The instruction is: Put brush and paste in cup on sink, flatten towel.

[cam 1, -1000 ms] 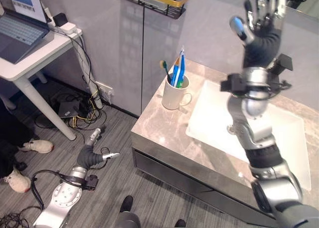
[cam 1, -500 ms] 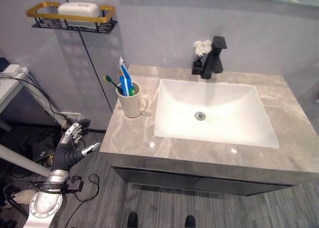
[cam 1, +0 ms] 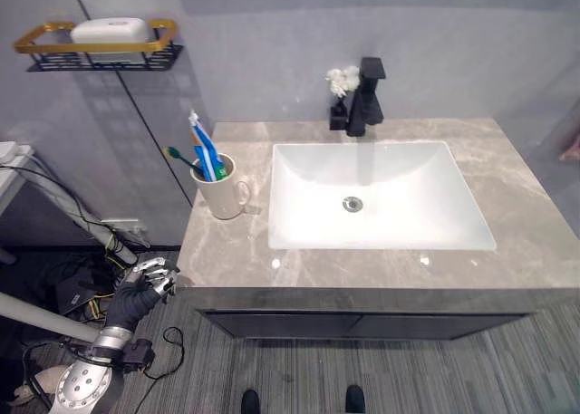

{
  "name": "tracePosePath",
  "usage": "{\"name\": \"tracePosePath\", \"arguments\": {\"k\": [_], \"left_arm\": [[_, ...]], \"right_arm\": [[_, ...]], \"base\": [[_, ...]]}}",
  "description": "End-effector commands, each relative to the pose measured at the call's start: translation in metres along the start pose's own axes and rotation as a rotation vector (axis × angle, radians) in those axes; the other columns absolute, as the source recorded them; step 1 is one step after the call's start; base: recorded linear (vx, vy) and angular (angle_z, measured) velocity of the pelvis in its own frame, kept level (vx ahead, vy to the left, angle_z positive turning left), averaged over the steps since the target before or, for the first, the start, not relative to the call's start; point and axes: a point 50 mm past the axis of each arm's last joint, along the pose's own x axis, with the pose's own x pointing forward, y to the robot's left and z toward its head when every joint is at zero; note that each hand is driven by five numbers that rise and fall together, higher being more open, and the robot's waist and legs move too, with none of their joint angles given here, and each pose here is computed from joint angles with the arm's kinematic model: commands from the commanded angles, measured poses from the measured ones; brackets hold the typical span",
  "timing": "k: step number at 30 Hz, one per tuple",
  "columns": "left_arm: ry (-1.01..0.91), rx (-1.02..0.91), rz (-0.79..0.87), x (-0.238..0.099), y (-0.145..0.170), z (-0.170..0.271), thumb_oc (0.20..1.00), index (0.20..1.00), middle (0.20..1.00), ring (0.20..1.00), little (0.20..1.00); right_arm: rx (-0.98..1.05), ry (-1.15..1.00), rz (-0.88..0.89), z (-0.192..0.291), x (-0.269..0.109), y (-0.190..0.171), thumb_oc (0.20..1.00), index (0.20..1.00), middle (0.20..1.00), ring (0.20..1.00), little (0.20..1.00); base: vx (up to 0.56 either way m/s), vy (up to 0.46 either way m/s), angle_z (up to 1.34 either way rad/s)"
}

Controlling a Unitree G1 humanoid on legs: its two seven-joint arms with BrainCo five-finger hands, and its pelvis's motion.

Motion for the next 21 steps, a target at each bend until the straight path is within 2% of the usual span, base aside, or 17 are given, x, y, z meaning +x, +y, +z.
{"name": "tracePosePath", "arguments": {"k": [1, 4, 6, 8, 9, 12, 13, 16, 21], "left_arm": [[-0.147, -0.017, -0.064, 0.012, 0.000, 0.034, 0.200, 0.200, 0.200, 0.200, 0.200], [-0.155, -0.024, -0.092, 0.016, -0.002, 0.035, 0.200, 0.200, 0.200, 0.200, 0.200], [-0.141, -0.061, -0.098, 0.017, -0.004, 0.032, 0.200, 0.200, 0.200, 0.200, 0.200], [-0.141, -0.080, -0.094, 0.018, -0.005, 0.030, 0.200, 0.200, 0.200, 0.200, 0.200], [-0.146, -0.128, -0.085, 0.021, -0.009, 0.029, 0.200, 0.200, 0.200, 0.200, 0.200], [-0.159, -0.118, -0.091, 0.026, -0.012, 0.031, 0.200, 0.200, 0.200, 0.200, 0.200], [-0.159, -0.118, -0.090, 0.025, -0.012, 0.031, 0.200, 0.200, 0.200, 0.200, 0.200], [-0.184, -0.088, -0.064, 0.028, -0.010, 0.035, 0.200, 0.200, 0.200, 0.200, 0.200], [-0.208, -0.066, -0.047, 0.035, -0.009, 0.039, 0.200, 0.200, 0.200, 0.200, 0.200]], "right_arm": [[-0.112, 0.084, 0.304, -0.013, -0.011, 0.028, 1.000, 1.000, 1.000, 1.000, 1.000], [-0.404, 0.065, 0.544, -0.041, -0.035, 0.051, 1.000, 1.000, 1.000, 1.000, 1.000], [-0.447, 0.092, 0.632, -0.052, -0.048, 0.062, 1.000, 1.000, 1.000, 1.000, 1.000], [-0.410, 0.095, 0.644, -0.052, -0.053, 0.067, 1.000, 1.000, 1.000, 1.000, 1.000], [-0.417, 0.046, 0.737, -0.051, -0.071, 0.087, 1.000, 1.000, 1.000, 1.000, 1.000], [-0.552, -0.053, 0.893, -0.056, -0.097, 0.108, 1.000, 1.000, 1.000, 1.000, 1.000], [-0.553, -0.054, 0.893, -0.056, -0.097, 0.108, 1.000, 1.000, 1.000, 1.000, 1.000], [-0.731, -0.256, 1.023, -0.048, -0.118, 0.124, 1.000, 1.000, 1.000, 1.000, 1.000], [-0.773, -0.310, 1.050, -0.047, -0.123, 0.126, 1.000, 1.000, 1.000, 1.000, 1.000]], "base": [[-0.03, -0.031, -0.22], [-0.01, -0.020, 0.00], [0.02, -0.033, 0.03], [0.01, -0.019, 0.04], [-0.01, -0.019, 0.08], [0.00, -0.008, 0.01], [0.01, -0.017, 0.04], [0.01, -0.007, 0.05], [0.01, 0.003, 0.04]]}}
